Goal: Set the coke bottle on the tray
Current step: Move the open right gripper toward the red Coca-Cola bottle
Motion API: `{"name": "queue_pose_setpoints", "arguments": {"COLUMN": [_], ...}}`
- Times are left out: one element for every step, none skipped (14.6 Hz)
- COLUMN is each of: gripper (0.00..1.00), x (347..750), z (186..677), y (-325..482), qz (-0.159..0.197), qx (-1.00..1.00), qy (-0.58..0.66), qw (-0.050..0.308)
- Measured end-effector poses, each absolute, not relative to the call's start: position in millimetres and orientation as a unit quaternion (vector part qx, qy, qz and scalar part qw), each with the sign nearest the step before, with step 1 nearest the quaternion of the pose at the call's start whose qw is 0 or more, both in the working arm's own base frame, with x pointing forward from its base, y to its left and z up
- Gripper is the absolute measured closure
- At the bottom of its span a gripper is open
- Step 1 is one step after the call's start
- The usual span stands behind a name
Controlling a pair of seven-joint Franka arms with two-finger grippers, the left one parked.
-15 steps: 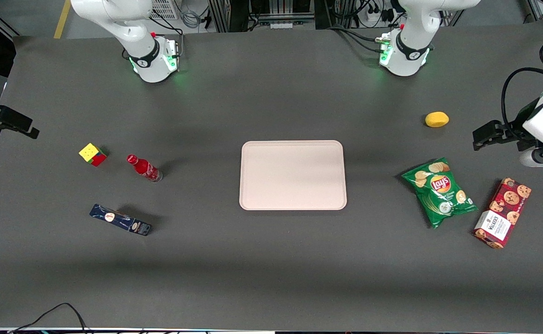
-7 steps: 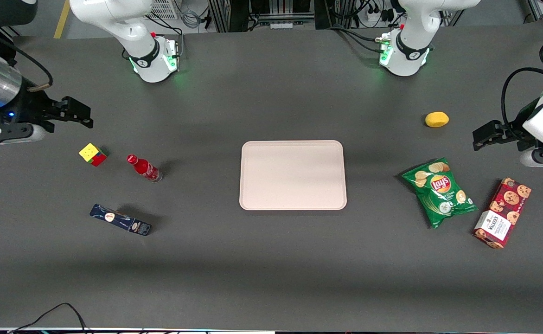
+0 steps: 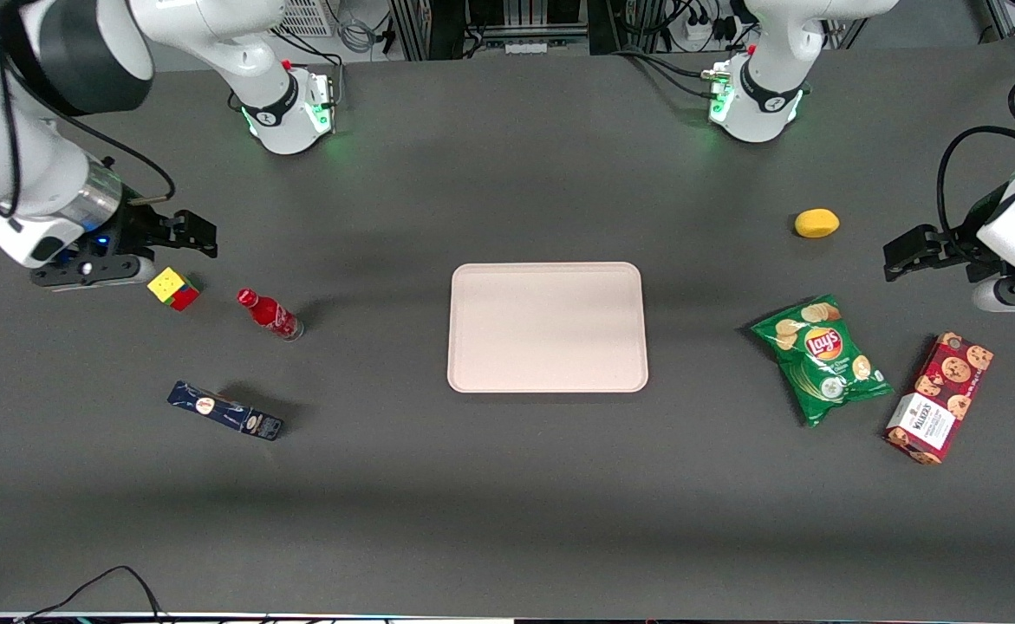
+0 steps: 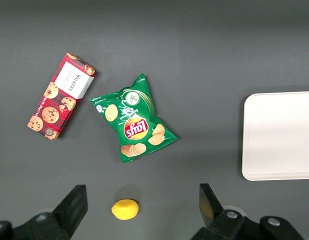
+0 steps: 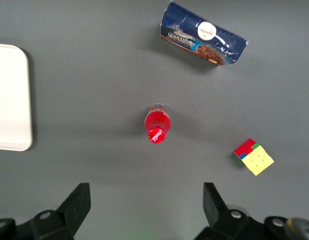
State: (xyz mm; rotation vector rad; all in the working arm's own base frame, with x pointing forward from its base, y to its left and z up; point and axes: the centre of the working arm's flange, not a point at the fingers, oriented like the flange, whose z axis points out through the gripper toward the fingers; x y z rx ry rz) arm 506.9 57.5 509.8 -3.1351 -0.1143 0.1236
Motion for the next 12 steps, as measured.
{"name": "queue_pose_setpoints", "arguments": {"gripper": [0.0, 0.0, 0.0, 0.0, 0.0, 0.0, 0.0, 0.0, 0.0, 0.0, 0.0, 0.0], "x": [498.2, 490.3, 483.3, 476.6, 471.1, 466.4, 462.0, 457.9, 454.7, 453.1, 453.2, 454.3], "z": [494.7, 479.4, 464.1, 447.2, 431.0, 415.4, 401.0, 389.7, 382.1, 377.3, 374.2, 371.5], "y": [55.9, 54.2, 52.1, 49.2, 45.4, 40.5, 36.1, 33.2, 32.2, 32.2, 32.2, 32.4], "qz": [0.03, 0.02, 0.011, 0.004, -0.003, -0.011, -0.019, -0.025, -0.028, -0.03, -0.035, -0.038], "qx": [-0.999, -0.998, -0.998, -0.998, -0.998, -0.997, -0.996, -0.996, -0.996, -0.996, -0.995, -0.995], "qy": [-0.045, -0.051, -0.055, -0.06, -0.068, -0.078, -0.085, -0.088, -0.089, -0.09, -0.09, -0.09], "qw": [0.001, 0.002, 0.002, 0.003, 0.003, 0.003, 0.003, 0.003, 0.003, 0.003, 0.003, 0.003]}}
